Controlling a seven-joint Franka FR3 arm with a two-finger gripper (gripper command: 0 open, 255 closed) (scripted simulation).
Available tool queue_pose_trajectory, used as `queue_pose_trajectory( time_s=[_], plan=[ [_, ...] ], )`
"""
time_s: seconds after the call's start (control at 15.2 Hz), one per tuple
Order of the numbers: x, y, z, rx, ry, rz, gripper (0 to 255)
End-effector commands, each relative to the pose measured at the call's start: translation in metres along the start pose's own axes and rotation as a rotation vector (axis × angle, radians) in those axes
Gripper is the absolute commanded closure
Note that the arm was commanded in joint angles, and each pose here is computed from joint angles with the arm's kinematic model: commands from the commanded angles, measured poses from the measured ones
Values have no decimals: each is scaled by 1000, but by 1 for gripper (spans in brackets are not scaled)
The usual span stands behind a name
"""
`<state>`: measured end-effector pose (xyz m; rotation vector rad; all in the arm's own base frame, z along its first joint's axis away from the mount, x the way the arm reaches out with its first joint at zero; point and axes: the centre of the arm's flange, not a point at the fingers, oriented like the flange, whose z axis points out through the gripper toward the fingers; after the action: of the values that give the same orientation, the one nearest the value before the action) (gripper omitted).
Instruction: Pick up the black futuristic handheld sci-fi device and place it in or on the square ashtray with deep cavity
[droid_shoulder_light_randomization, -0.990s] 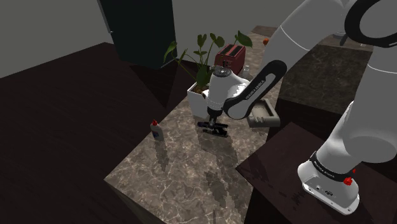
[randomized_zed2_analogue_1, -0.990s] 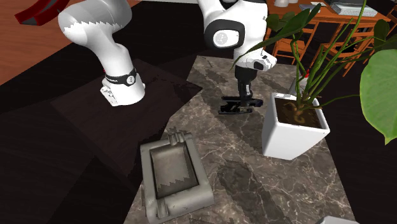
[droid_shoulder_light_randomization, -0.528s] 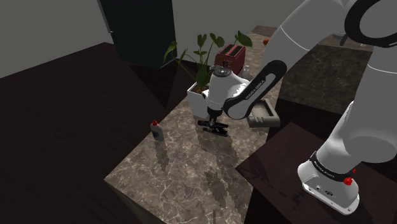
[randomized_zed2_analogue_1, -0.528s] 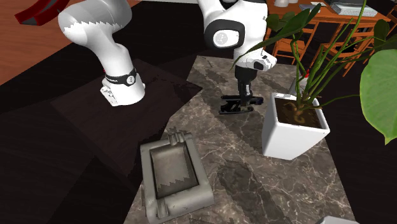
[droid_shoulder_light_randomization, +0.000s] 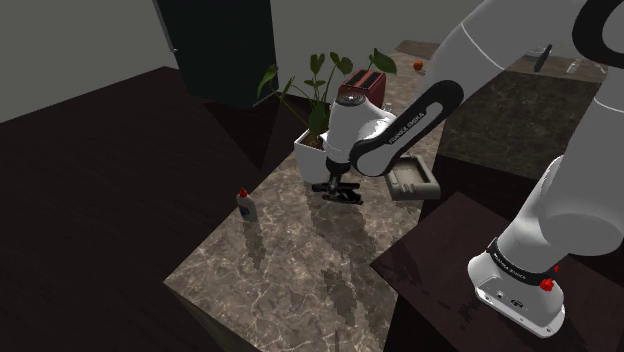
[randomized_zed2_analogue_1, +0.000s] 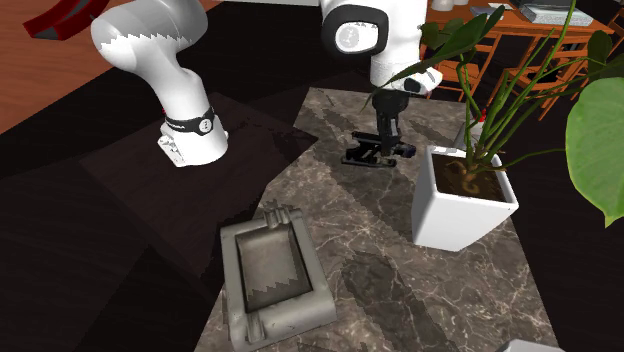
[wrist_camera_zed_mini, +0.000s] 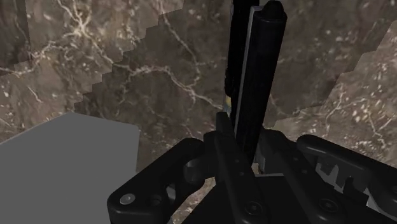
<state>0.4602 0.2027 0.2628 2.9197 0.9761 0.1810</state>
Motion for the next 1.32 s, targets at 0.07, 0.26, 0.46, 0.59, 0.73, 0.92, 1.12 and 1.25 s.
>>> queue_pose_trajectory(
  time_s=[0.07, 0.26, 0.46, 0.59, 0.73, 0.92, 1.12, 1.25],
  plan=[
    [1, 1, -15, 0, 0, 0, 255],
    [2, 2, -31, 0, 0, 0, 255],
    [4, 4, -47, 0, 0, 0, 255],
    [5, 5, -57, 0, 0, 0, 255],
    [6, 6, -68, 0, 0, 0, 255],
    [7, 7, -82, 0, 0, 0, 255],
    [-21, 35, -84, 0, 0, 0, 255],
    [-39, 54, -86, 0, 0, 0, 255]
  ],
)
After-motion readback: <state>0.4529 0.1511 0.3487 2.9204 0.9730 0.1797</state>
